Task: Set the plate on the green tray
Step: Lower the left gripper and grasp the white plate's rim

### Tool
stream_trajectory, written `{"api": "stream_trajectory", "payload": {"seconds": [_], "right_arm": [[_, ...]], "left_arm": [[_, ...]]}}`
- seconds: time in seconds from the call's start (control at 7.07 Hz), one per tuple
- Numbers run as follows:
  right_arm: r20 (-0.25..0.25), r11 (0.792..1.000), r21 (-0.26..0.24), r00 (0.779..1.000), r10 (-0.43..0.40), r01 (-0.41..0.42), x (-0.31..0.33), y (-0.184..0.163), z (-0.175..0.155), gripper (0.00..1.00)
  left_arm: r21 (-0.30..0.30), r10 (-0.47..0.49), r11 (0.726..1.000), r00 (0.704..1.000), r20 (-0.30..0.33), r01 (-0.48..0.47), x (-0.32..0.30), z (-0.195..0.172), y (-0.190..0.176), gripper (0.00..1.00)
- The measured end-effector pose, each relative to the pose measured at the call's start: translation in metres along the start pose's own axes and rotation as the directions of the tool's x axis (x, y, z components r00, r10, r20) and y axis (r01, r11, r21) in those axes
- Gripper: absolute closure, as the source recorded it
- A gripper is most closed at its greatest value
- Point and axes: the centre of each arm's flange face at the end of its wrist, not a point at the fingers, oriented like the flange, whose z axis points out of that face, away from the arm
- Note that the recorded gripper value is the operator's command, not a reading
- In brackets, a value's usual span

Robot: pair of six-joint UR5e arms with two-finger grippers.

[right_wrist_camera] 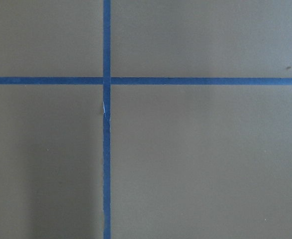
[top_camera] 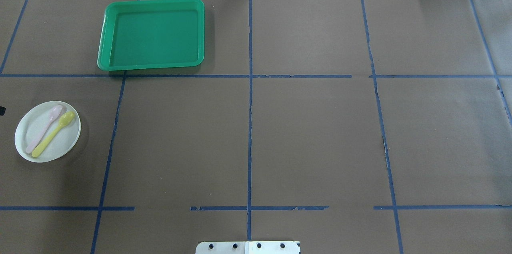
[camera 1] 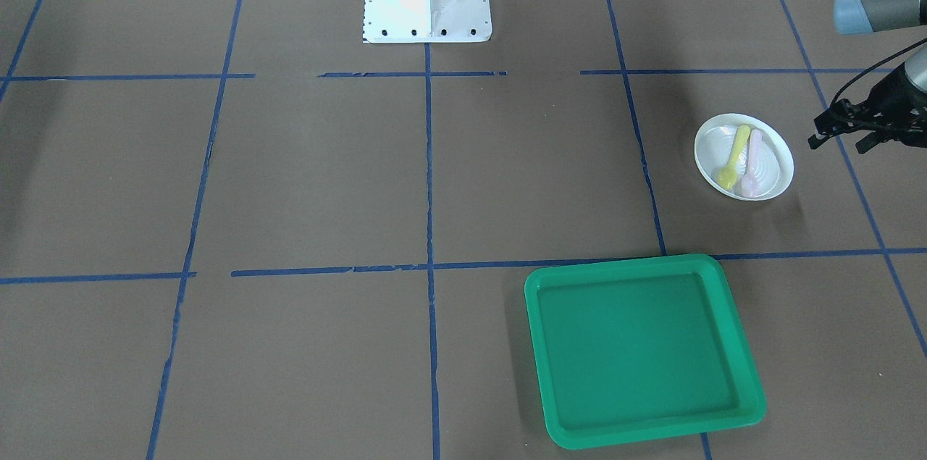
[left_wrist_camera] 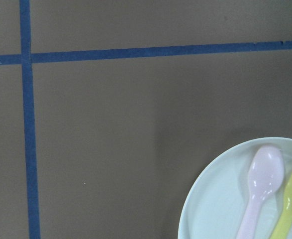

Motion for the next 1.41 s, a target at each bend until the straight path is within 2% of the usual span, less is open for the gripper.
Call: {"api": "stream_trajectory", "payload": {"seconds": [0.71,0.99,1.41], "right_arm": [[0.000,1.000,-0.001,1.000,0.001,-0.001,0.000,0.000,0.000,0.00],[0.000,1.000,-0.001,1.000,0.001,-0.001,0.000,0.000,0.000,0.00],[0.000,1.000,0.000,1.000,0.000,0.000,0.000,0.000,0.000,0.00]], "left_arm": [[-0.023,0.040,0.999,0.999,-0.001,-0.040,0.020,0.033,-0.005,0.46],[-0.027,0.046,0.999,0.999,-0.003,-0.046,0.023,0.036,-0.006,0.51],[-0.033,0.054,0.998,0.999,-0.007,-0.054,0.027,0.039,-0.005,0.51]]}}
